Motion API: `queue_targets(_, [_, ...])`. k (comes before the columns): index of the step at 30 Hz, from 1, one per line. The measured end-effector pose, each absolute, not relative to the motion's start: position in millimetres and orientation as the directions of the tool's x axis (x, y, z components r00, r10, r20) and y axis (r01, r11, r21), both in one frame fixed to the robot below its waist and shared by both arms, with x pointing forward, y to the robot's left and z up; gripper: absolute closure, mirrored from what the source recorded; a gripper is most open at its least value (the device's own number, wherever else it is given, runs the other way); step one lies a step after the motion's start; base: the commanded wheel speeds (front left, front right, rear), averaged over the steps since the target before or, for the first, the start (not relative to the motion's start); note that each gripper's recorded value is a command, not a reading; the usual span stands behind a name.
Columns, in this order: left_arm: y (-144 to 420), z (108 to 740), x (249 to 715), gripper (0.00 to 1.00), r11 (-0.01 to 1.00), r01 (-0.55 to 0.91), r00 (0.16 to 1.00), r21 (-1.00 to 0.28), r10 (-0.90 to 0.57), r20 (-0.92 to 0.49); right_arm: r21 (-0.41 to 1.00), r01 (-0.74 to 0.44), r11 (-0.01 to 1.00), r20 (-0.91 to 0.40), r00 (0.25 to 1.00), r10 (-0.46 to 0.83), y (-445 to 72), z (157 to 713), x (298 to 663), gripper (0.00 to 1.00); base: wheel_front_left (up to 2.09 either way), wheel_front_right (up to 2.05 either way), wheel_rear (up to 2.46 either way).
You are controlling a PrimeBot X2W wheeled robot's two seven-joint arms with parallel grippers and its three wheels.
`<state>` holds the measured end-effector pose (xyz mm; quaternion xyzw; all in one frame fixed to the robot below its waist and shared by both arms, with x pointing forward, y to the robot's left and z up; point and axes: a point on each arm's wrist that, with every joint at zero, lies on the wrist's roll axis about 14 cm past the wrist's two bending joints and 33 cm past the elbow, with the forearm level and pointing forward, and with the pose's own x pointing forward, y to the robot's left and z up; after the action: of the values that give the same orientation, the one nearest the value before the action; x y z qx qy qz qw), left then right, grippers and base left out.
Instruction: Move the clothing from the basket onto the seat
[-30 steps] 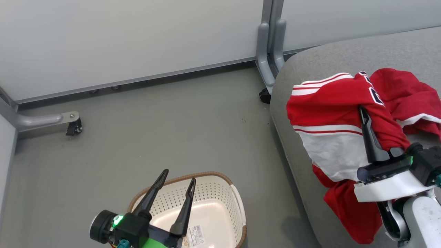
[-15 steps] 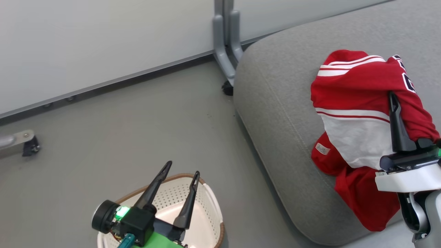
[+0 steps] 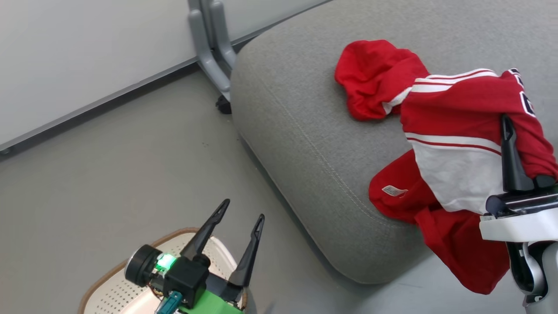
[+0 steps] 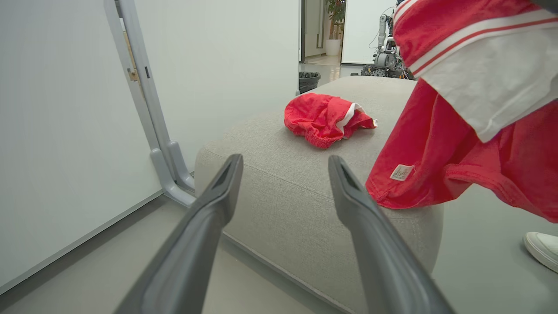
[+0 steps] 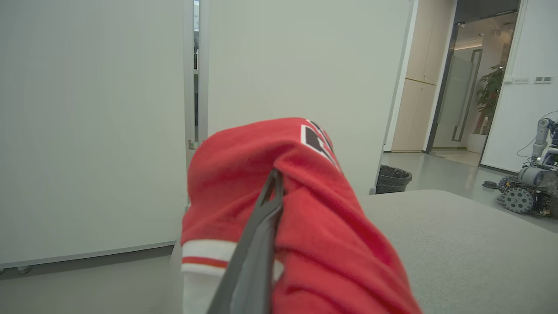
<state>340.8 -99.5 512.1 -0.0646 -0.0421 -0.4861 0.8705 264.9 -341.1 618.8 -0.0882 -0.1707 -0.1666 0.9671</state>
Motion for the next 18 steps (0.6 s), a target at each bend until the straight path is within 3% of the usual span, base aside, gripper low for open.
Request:
queue_targets(10, [-116,506,341,0.00,0.469,0.877,0.480,-0.105,-0.866,0.138,-0.145,0.402,0.904,0.352,0.875,-0.333,-354,621,255,1.00,0.00,0.00,0.00])
queue_targets(18, [-112,495,354,0.00,0.482,0.872,0.489,-0.083,-0.864,0.119,-0.257,0.408,0.876,0.427,0.861,-0.276,-369,663,276,1.00,0.00,0.00,0.00])
